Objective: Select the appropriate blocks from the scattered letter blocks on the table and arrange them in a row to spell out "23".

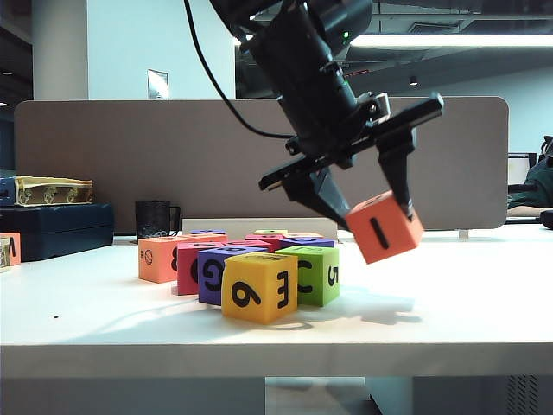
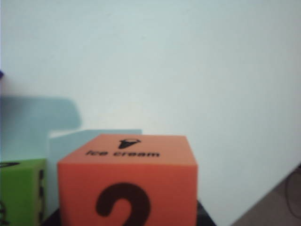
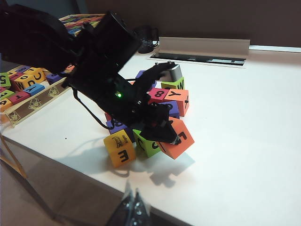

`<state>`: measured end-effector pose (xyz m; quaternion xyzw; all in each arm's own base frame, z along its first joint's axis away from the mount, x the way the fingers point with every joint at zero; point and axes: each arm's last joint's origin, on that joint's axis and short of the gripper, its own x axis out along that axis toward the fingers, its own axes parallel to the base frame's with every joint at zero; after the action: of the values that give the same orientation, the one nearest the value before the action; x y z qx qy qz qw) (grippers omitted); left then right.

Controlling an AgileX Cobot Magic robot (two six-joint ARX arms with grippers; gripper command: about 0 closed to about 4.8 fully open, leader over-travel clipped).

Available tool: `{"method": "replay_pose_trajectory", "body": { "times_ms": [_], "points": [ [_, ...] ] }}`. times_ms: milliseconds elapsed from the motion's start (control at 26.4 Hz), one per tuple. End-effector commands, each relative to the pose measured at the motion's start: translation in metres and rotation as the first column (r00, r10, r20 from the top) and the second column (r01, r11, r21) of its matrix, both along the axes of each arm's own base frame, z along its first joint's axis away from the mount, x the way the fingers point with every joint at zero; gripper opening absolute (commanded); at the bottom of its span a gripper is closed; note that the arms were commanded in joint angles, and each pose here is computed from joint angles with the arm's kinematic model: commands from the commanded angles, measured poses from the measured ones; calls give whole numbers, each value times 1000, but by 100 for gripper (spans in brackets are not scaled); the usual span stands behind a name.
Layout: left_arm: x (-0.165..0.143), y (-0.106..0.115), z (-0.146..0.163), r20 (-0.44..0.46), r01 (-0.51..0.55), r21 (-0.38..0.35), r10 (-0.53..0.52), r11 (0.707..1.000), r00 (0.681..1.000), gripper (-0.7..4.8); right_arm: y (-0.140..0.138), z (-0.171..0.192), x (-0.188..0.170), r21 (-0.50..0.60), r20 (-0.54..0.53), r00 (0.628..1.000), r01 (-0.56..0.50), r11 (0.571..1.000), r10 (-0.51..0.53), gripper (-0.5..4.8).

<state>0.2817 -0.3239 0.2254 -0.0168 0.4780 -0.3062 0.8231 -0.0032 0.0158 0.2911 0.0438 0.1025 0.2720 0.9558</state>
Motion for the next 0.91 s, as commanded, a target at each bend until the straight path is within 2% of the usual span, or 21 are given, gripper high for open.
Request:
{"method": "replay_pose_trajectory", "body": {
  "times_ms": [38, 190, 379, 455, 721, 910],
  "points": [
    [0, 2, -1, 10, -28, 46, 27, 999, 1000, 241, 0, 1, -3, -3, 26, 1000, 0, 1000, 0, -1],
    [0, 7, -3, 35, -54, 118, 50, 992, 998, 241, 0, 1, -3, -3, 26, 1000, 0, 1000, 0, -1],
    [2, 20, -8, 57, -86, 266, 73, 960, 996, 241, 0, 1, -3, -3, 26, 1000, 0, 1000, 1, -1],
    [7, 31, -10, 57, -121, 328, 108, 937, 992, 242, 0, 1, -3, -3, 26, 1000, 0, 1000, 0, -1],
    [25, 64, -14, 6, -153, 416, 166, 896, 986, 242, 0, 1, -3, -3, 26, 1000, 0, 1000, 1, -1],
    [42, 89, -15, -11, -195, 440, 222, 877, 975, 242, 0, 1, -3, -3, 26, 1000, 0, 1000, 0, -1]
  ]
}}
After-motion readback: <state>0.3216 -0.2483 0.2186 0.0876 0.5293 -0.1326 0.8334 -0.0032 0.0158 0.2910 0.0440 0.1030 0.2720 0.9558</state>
